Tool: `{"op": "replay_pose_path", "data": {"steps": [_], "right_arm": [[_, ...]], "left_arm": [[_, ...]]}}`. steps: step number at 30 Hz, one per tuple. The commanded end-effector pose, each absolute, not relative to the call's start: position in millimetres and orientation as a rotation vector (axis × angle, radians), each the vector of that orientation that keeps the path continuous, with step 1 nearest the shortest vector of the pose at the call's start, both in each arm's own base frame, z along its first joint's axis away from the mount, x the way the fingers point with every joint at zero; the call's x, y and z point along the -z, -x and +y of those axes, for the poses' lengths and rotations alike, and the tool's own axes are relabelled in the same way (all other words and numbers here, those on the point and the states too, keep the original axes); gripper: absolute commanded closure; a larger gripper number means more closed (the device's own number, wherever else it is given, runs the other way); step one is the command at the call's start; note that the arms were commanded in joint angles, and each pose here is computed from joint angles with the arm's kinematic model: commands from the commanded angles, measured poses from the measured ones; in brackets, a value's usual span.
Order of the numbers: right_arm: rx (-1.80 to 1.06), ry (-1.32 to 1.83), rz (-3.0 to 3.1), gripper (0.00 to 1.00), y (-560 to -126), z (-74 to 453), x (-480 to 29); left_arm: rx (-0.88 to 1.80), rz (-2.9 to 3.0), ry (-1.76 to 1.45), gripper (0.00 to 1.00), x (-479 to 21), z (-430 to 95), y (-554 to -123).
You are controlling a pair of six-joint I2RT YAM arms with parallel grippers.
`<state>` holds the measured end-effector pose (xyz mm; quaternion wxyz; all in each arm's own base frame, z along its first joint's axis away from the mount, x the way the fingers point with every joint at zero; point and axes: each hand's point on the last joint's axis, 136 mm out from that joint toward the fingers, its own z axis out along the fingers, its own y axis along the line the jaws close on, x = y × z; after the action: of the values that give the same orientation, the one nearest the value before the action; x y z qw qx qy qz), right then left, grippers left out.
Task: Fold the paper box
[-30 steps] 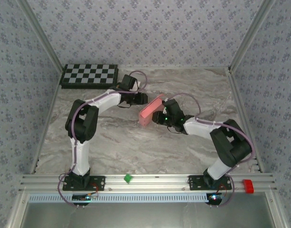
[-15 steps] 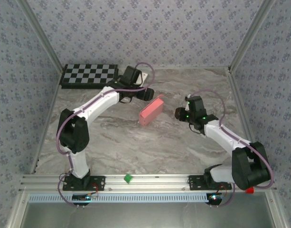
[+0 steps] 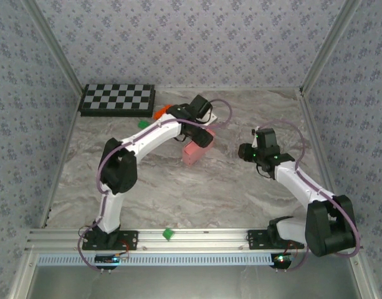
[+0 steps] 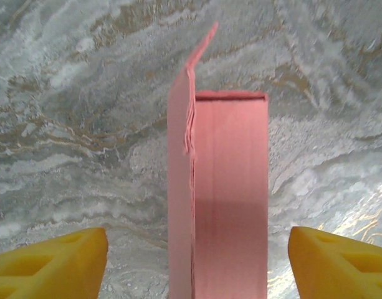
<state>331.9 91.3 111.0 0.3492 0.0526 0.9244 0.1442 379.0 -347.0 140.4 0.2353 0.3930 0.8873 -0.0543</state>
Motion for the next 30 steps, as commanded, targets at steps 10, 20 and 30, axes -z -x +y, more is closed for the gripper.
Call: {"op": "replay_pose_path", "data": {"steps": [10, 20, 30], "right_arm": [[-0.390, -0.134, 2.410, 0.63, -330, 92, -107], [-0.388, -0.138, 2.427, 0.63, -329, 91, -102], [-0.389, -0.139, 2.436, 0.63, -328, 91, -101]], "left_arm": [[0.086, 2.465, -1.249, 0.38, -124, -344, -366], [0.092, 2.456, -1.308, 0.51, -119, -344, -361], [0.111, 2.374, -1.464, 0.51, -115, -345, -353]]}}
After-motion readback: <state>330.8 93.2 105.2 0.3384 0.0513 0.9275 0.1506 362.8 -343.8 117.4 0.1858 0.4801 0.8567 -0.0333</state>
